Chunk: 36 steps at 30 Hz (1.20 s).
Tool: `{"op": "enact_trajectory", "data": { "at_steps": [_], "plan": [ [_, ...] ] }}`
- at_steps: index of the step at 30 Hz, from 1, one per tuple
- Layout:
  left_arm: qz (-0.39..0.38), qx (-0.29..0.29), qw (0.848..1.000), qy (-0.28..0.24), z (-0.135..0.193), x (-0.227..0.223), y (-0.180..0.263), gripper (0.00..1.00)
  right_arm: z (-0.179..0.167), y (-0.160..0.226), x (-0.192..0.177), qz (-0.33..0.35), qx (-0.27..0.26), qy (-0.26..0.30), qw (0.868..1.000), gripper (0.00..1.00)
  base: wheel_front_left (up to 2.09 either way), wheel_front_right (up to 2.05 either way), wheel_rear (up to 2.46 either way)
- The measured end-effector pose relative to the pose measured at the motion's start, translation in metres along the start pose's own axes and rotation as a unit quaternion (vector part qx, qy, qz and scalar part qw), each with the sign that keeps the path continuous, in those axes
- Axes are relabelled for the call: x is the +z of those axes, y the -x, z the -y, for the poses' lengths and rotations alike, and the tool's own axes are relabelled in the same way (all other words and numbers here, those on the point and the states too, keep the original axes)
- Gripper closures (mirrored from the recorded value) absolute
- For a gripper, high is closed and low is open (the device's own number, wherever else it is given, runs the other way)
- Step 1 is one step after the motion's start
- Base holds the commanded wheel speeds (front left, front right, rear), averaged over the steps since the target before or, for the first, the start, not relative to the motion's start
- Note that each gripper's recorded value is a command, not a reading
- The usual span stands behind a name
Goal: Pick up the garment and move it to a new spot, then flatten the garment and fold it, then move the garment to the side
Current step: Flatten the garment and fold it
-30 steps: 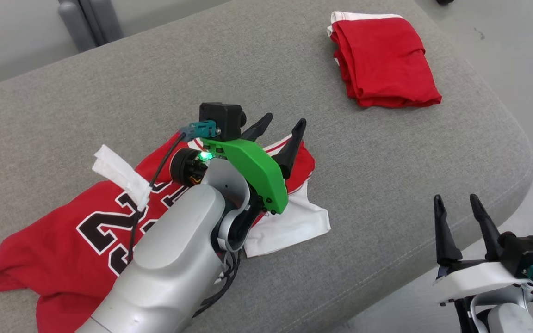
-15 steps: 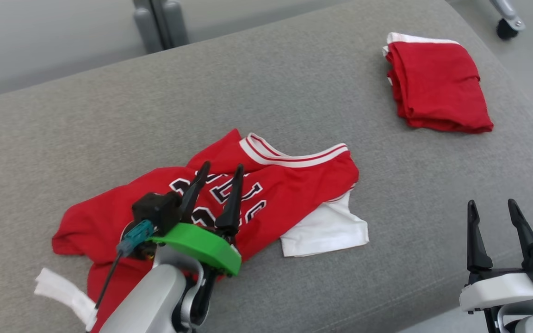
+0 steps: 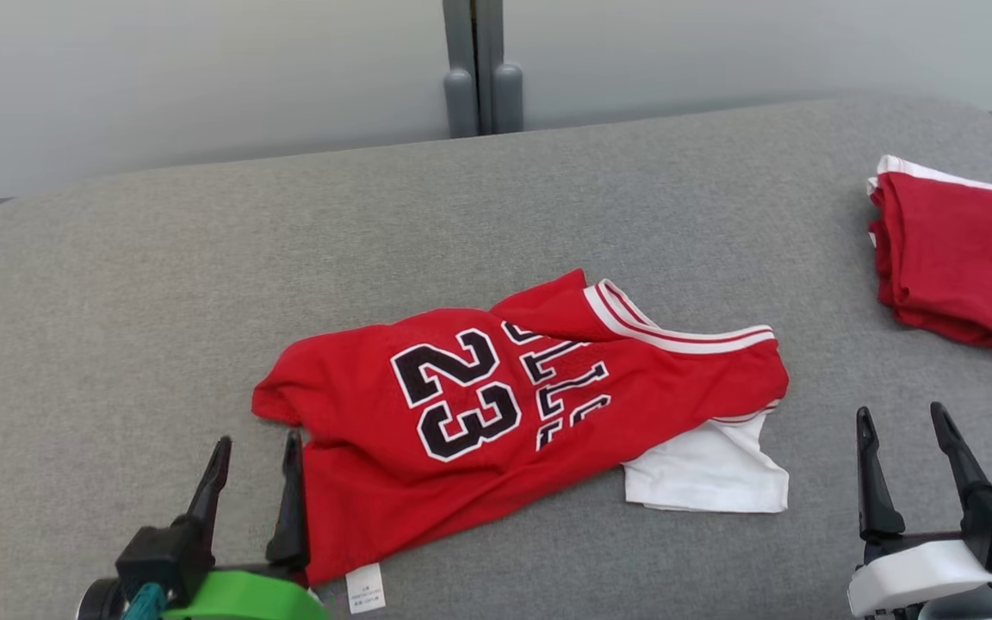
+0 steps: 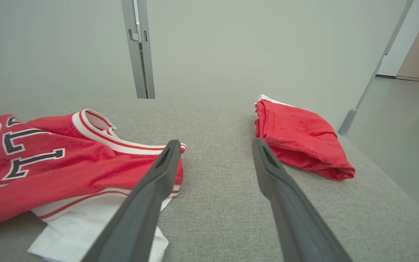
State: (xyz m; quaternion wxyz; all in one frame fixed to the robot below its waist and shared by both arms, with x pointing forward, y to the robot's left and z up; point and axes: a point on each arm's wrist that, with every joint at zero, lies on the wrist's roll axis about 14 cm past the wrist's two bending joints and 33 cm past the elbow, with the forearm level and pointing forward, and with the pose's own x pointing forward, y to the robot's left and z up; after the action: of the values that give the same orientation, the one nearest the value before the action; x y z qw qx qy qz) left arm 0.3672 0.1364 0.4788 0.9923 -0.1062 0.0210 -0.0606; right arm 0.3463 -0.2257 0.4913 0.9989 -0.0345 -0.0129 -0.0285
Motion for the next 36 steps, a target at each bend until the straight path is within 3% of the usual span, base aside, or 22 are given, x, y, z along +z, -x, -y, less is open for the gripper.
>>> {"op": "enact_trajectory", "data": {
  "at_steps": [4, 15, 30, 36],
  "plan": [
    [0.013, 0.042, 0.999, 0.009, -0.024, 0.003, 0.026, 0.0, -0.015, 0.001, -0.002, -0.002, 0.024, -0.003, 1.0, 0.0, 0.0, 0.0, 0.0],
    [0.01, 0.056, 0.998, 0.0, -0.042, -0.004, 0.056, 0.0, -0.04, 0.003, -0.002, -0.003, 0.061, -0.016, 0.998, 0.0, 0.0, 0.0, 0.0],
    [0.011, 0.037, 0.999, 0.002, -0.032, -0.004, 0.053, 0.0, -0.041, 0.006, -0.002, -0.002, 0.062, -0.019, 0.998, 0.0, 0.0, 0.0, 0.0],
    [-0.078, 0.016, 0.997, 0.02, -0.021, -0.052, 0.074, 0.0, -0.054, 0.01, -0.005, -0.008, 0.081, -0.016, 0.997, 0.0, 0.0, 0.0, 0.0]
  ]
}}
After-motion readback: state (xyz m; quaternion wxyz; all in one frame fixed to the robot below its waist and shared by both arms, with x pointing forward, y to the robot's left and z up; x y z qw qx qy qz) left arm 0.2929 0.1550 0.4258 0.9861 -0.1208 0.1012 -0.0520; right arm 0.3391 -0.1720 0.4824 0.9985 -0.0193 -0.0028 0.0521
